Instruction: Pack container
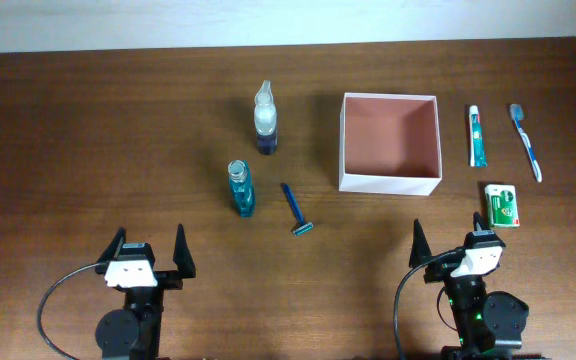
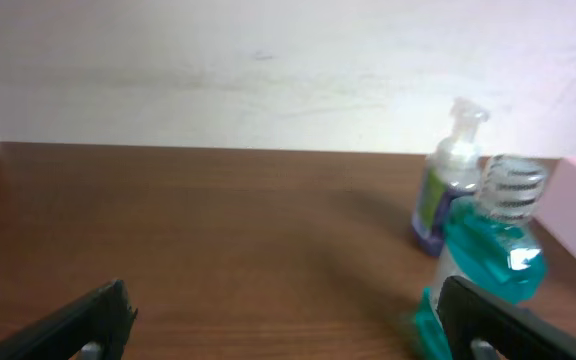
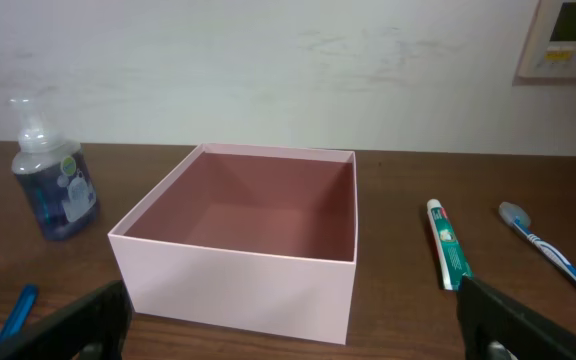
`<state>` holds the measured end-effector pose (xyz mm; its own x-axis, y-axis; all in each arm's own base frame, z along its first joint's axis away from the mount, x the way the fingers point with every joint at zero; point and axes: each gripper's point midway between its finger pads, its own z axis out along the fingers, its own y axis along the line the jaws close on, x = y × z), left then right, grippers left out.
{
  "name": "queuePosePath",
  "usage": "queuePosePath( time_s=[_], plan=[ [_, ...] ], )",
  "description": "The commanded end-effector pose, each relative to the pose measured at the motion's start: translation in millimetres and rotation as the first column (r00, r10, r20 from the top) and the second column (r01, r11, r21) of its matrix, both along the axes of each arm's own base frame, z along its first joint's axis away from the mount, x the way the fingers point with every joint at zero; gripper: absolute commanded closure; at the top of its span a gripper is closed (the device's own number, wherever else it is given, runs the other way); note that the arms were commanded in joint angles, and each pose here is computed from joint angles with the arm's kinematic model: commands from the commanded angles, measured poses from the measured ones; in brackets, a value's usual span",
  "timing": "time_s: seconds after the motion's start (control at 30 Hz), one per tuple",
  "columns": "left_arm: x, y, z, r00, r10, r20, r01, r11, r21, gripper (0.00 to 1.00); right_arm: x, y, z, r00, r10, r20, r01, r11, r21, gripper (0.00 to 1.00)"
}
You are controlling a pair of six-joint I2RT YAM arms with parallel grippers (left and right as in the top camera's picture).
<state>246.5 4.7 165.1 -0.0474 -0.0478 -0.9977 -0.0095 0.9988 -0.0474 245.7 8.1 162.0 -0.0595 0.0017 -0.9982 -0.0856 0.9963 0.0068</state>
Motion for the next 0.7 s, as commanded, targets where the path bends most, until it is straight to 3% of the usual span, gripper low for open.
queuePosePath(
  time_s=[0.0, 0.2, 0.43, 0.6, 0.67],
  plan=[
    [-0.3, -8.6, 3.1, 0.999, -0.049, 0.017, 0.049, 0.998, -0.037, 0.0, -0.2, 0.2, -2.3, 1.0, -0.003, -0.003, 0.003, 1.0, 0.0, 0.01],
    [-0.4, -8.7, -0.3, 0.999, -0.049, 0.003, 0.049, 0.998, -0.038, 0.01, -0.2, 0.2, -2.3, 1.0, -0.003, -0.003, 0.003, 1.0, 0.0, 0.01],
    [-10.8, -23.2, 75.9, 0.965, -0.132, 0.225, 0.136, 0.991, 0.0, 0.01, -0.2, 0.2, -2.3, 1.0, -0.003, -0.003, 0.003, 1.0, 0.0, 0.01],
    [-19.3, -31.6, 124.5, 0.97, -0.18, 0.16, 0.176, 0.984, 0.039, 0.01, -0.2, 0.2, -2.3, 1.0, -0.003, -0.003, 0.003, 1.0, 0.0, 0.01],
    [-11.2, -51.4, 171.7, 0.95, -0.302, 0.078, 0.294, 0.95, 0.102, 0.0, -0.2, 0.2, -2.3, 1.0, -0.003, -0.003, 0.003, 1.0, 0.0, 0.01]
  ],
)
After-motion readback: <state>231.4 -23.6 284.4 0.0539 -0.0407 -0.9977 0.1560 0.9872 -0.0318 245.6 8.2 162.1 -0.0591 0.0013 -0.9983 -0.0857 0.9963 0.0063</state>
